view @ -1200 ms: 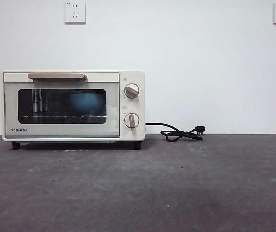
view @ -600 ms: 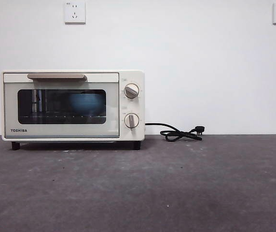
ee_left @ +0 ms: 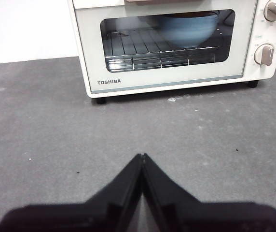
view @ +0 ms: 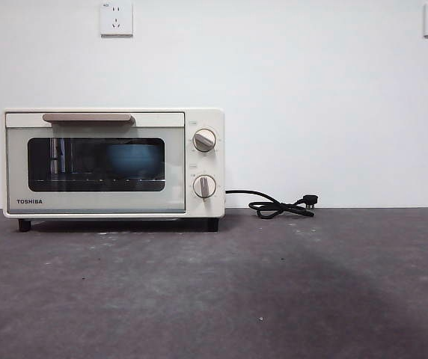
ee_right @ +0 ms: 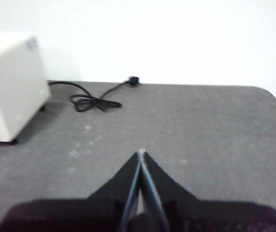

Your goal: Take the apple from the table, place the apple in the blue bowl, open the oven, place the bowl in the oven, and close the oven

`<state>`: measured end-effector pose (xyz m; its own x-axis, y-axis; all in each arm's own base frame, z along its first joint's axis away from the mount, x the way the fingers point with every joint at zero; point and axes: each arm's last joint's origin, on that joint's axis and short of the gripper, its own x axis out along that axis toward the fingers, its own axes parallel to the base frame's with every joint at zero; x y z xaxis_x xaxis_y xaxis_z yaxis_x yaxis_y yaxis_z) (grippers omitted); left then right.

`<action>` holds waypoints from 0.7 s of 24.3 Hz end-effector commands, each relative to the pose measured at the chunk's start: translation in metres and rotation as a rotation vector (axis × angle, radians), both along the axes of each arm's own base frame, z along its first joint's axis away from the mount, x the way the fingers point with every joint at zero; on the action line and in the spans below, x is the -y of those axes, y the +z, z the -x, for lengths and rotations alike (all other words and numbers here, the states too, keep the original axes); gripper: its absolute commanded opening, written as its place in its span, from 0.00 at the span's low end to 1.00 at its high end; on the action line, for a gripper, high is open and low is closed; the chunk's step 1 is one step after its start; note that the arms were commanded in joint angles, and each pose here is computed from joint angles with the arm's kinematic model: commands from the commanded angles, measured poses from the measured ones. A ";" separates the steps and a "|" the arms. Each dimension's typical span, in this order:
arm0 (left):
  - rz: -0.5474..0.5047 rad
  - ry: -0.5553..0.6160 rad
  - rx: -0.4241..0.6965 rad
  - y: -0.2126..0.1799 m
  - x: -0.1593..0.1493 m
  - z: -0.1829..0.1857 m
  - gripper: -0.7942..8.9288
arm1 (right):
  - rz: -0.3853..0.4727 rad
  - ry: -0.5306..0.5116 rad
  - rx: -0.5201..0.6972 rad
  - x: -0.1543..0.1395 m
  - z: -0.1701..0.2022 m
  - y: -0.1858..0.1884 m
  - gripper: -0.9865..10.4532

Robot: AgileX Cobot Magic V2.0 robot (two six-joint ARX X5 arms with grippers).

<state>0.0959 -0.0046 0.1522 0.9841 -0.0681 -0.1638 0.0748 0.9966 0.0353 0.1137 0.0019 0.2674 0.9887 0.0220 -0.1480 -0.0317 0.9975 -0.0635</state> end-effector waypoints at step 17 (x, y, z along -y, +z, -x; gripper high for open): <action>0.003 0.002 -0.005 -0.003 0.000 -0.001 0.08 | -0.099 -0.123 0.000 0.005 0.018 -0.115 0.09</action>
